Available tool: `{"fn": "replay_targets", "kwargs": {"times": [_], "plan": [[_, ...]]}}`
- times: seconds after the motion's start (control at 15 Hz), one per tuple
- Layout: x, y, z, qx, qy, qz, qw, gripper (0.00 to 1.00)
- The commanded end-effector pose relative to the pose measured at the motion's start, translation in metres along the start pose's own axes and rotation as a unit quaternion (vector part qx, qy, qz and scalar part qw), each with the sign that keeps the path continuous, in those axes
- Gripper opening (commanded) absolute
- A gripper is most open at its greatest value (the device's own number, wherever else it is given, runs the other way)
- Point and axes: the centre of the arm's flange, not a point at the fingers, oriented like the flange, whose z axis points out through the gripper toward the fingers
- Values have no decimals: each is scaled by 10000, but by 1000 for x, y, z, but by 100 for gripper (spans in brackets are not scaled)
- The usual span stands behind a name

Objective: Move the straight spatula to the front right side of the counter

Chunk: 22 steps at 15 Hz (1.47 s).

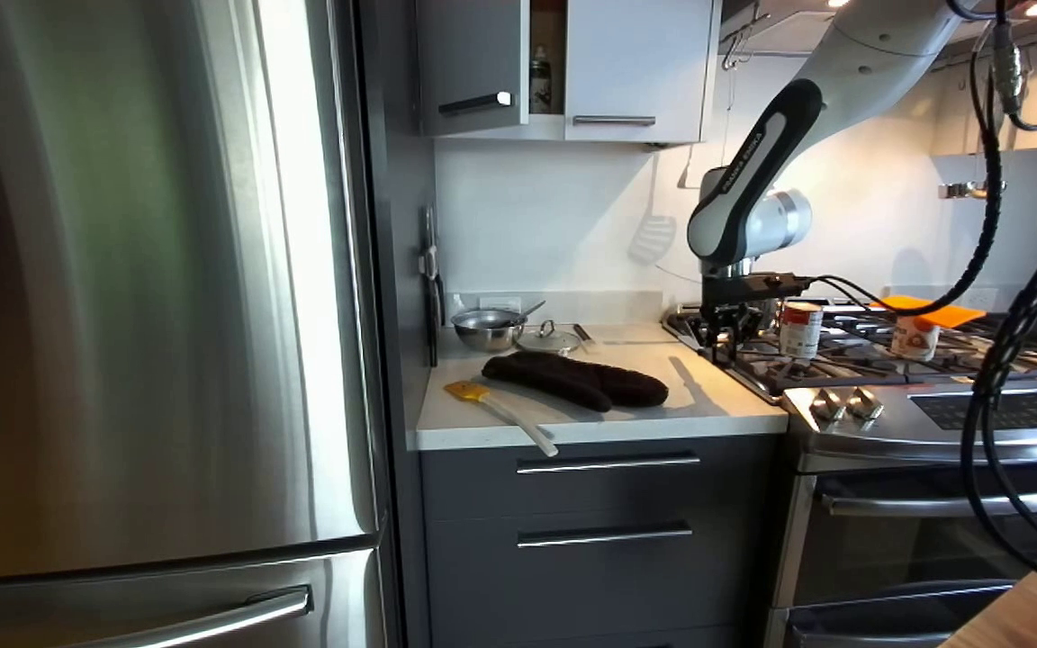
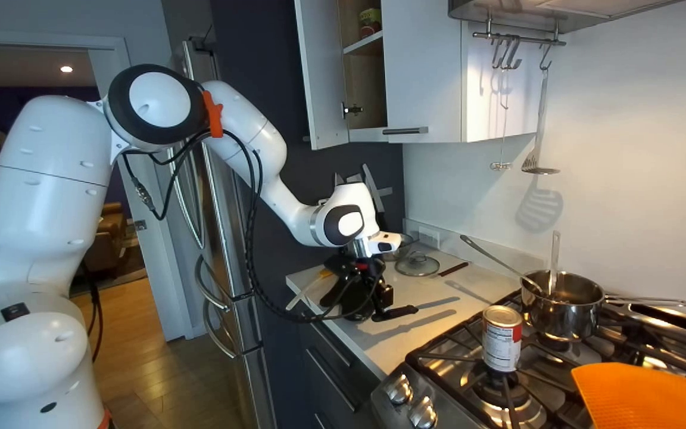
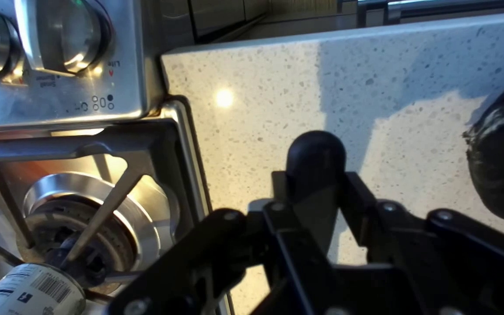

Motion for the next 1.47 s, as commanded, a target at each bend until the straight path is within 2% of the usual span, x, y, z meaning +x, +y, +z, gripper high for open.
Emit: {"fn": "replay_targets", "kwargs": {"times": [0.0, 0.87, 1.4], "plan": [[3, -1, 4, -36, 51, -127, 9999, 9], [-19, 19, 46, -26, 389, -690, 9969, 9], [-34, 37, 72, -68, 575, -721, 9957, 9]]}}
